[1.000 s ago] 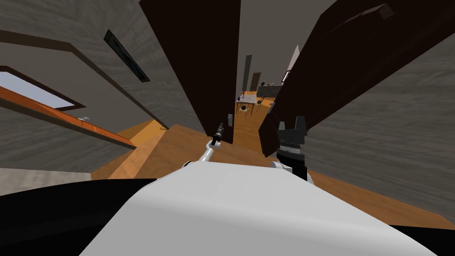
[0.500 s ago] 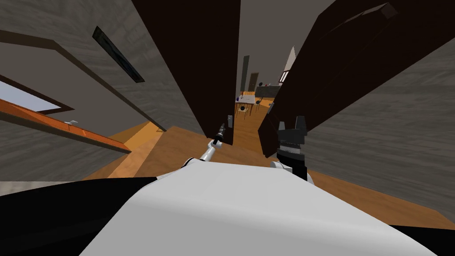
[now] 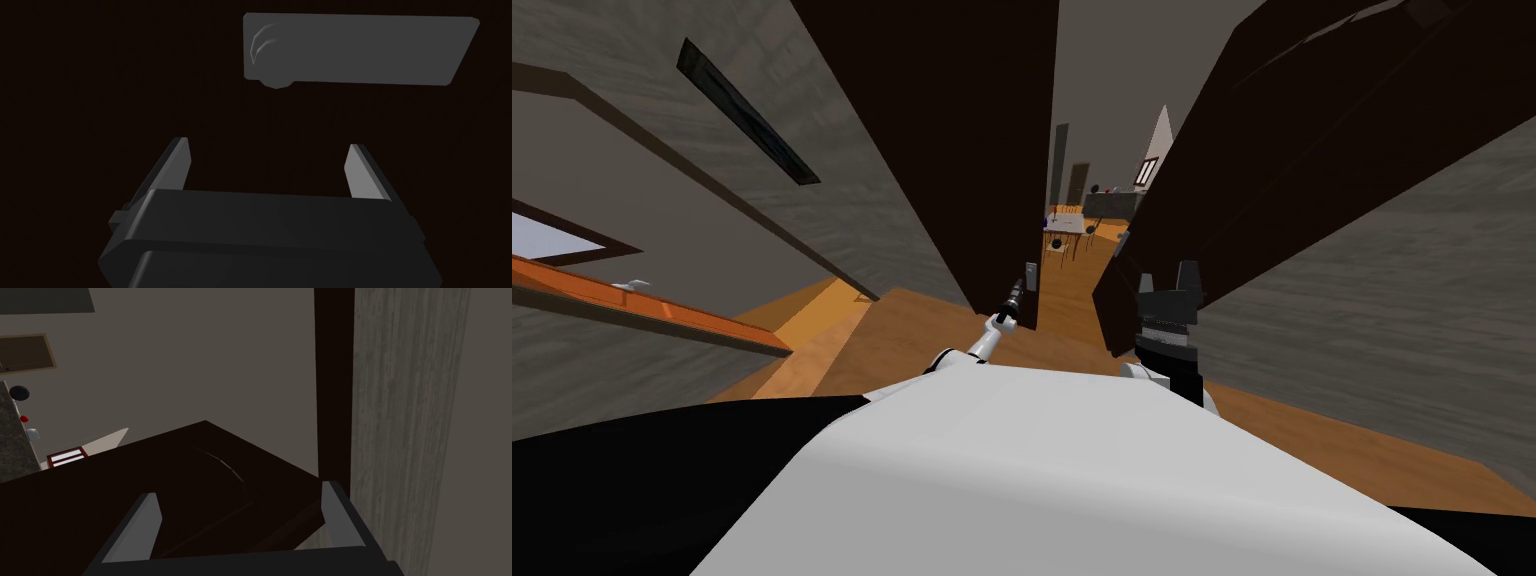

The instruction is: Push the door open

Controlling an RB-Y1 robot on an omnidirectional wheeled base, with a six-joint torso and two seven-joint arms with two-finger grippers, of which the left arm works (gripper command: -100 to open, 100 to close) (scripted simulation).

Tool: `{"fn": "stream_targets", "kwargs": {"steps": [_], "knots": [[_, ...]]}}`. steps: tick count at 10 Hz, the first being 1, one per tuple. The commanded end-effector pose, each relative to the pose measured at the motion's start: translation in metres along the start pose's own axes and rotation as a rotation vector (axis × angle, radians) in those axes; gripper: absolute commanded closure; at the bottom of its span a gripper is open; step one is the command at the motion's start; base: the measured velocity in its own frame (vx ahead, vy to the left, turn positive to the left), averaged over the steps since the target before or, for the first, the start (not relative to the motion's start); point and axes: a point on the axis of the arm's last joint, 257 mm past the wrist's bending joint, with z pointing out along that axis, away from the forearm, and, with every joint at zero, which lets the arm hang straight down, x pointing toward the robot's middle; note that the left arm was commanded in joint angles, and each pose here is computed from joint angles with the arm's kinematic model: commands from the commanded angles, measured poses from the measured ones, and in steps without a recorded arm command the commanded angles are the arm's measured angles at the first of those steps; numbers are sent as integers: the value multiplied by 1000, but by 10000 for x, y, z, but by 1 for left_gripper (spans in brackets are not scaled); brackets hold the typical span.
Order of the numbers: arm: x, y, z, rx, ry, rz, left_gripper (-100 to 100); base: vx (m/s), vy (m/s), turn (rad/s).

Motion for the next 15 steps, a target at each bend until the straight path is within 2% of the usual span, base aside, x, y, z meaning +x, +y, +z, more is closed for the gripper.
{"fn": "stream_targets", "kwargs": {"steps": [1, 2, 3, 5, 8, 11, 12, 13, 15], "knots": [[76, 44, 25, -16, 9, -9, -100, 79, 60, -34], [47, 19, 15, -8, 5, -6, -100, 34, 28, -10], [-144, 32, 6, -13, -9, 21, -100, 126, -30, -26], [-262, 37, -3, -15, -20, 35, -100, 178, -31, -21], [-282, 42, -4, -16, -25, 33, -100, 173, -58, -19], [-106, 45, 8, -15, -17, 0, -100, 195, -45, -19], [-149, 46, 9, -16, -19, 8, -100, 92, -17, -2], [-149, 46, 9, -16, -19, 8, 100, -12, 2, 7], [-149, 46, 9, -16, -19, 8, 100, -24, 6, -13]]}}
